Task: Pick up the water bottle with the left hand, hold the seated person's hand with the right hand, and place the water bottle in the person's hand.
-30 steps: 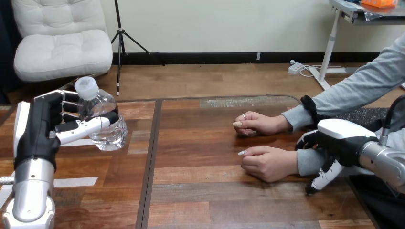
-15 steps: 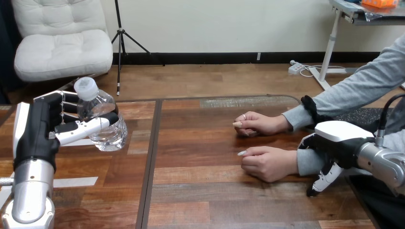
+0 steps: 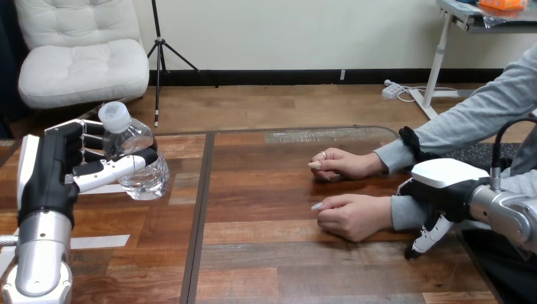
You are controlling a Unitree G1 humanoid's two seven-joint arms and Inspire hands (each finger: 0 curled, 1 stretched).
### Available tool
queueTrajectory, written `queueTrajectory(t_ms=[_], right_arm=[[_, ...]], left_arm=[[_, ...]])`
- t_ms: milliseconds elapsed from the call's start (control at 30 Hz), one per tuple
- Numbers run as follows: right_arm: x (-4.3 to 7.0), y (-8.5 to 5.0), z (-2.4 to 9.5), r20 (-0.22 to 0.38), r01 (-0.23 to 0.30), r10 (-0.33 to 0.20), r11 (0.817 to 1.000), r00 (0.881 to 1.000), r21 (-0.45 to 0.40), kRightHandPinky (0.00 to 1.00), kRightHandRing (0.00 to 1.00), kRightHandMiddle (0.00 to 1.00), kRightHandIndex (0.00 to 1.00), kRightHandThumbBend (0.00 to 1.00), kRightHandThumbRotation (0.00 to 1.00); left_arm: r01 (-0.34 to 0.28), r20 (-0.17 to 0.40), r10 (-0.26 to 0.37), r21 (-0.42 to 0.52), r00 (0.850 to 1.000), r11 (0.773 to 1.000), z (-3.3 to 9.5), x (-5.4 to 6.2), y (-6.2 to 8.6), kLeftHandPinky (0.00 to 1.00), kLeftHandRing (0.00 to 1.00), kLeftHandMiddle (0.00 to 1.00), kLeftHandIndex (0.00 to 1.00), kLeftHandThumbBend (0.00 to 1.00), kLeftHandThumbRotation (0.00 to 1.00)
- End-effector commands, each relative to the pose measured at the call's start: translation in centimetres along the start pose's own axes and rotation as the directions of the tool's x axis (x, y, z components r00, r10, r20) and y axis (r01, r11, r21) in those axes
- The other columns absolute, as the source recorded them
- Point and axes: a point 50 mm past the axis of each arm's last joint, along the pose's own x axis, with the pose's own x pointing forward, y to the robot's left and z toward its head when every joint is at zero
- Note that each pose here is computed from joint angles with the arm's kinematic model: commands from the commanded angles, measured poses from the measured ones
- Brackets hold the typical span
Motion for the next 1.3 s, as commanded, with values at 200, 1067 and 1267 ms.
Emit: queueTrajectory(t_ms=[200,1067,1267], right_arm=[[0.9,-2.7,1.3,0.030,0.055,-0.053,0.997,0.998,-0.054,0.61,0.67,0.68,0.68,0.84,0.32],[1.3,-2.9,2.1,0.044,0.079,-0.078,0.997,0.996,-0.024,0.52,0.56,0.58,0.58,0.79,0.34],[1.4,-3.0,2.2,0.042,0.096,-0.094,0.995,0.995,-0.031,0.51,0.55,0.57,0.58,0.78,0.37]], left_arm=[[-0.015,0.140,0.017,-0.018,0.990,1.000,3.1,0.3,0.4,0.32,0.36,0.41,0.43,0.71,0.00],[-0.013,0.137,0.017,-0.029,0.990,0.999,2.9,0.2,0.3,0.31,0.36,0.40,0.43,0.70,0.00],[-0.014,0.136,0.017,-0.025,0.991,1.000,2.9,0.1,0.3,0.31,0.36,0.40,0.43,0.70,0.00]])
